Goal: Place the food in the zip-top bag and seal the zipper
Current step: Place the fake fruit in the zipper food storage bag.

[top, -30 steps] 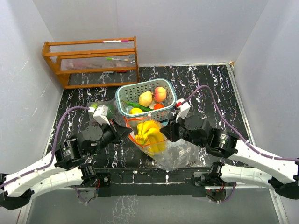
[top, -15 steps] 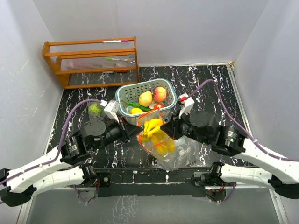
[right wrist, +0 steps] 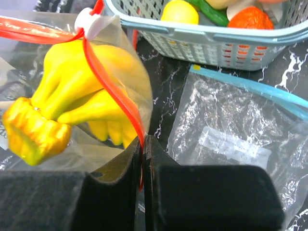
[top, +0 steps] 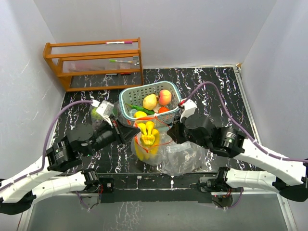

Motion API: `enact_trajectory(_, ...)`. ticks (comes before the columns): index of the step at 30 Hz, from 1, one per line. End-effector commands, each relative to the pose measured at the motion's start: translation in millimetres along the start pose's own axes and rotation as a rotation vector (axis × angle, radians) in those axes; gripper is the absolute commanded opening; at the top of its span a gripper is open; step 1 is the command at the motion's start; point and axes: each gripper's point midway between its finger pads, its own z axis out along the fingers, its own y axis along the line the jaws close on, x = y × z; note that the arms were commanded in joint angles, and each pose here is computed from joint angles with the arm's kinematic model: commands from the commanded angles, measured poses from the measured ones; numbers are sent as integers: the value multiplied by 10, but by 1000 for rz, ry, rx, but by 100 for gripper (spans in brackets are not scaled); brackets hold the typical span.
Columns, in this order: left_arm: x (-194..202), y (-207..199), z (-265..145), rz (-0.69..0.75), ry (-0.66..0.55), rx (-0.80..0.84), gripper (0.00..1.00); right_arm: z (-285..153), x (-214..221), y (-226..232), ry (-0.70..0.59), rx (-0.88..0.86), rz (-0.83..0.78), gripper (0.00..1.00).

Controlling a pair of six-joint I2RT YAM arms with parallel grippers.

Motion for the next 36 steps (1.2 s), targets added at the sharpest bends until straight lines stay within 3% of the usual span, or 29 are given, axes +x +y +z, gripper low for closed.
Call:
enact_trajectory(1,268,265,11,30,91,-108,0,200,316,-71,101,47,11,8)
enact_trajectory(5,536,366,104,35,156,-119,0,223,325,92,65,-61,54,8)
enact_trajectory(7,677,491,151,46,198,-170,0,258,358,32,53,-37,68,8)
enact_trajectory(11,721,580,204,75,215,-214,0,202,165,271,13,-144,74,8)
enact_trajectory(13,796,670,226,80,229,-249,0,270,165,190,1,-95,76,8)
enact_trajectory(17,629,647,178,109,185,-252,0,344,179,310,30,-134,63,8)
enact_trajectory(20,504,633,67,129,177,-265,0,520,388,177,95,-55,42,8)
enact_trajectory(24,401,549,-55,162,202,-245,0,632,492,110,128,-10,27,32)
enact_trajectory(29,464,678,-117,188,217,-289,0,577,232,159,57,-16,-1,61)
enact_trajectory(33,618,776,-105,195,261,-314,0,485,35,337,17,-98,-26,63)
enact_trajectory(36,755,875,-85,194,296,-347,0,430,-38,460,1,-163,-29,56)
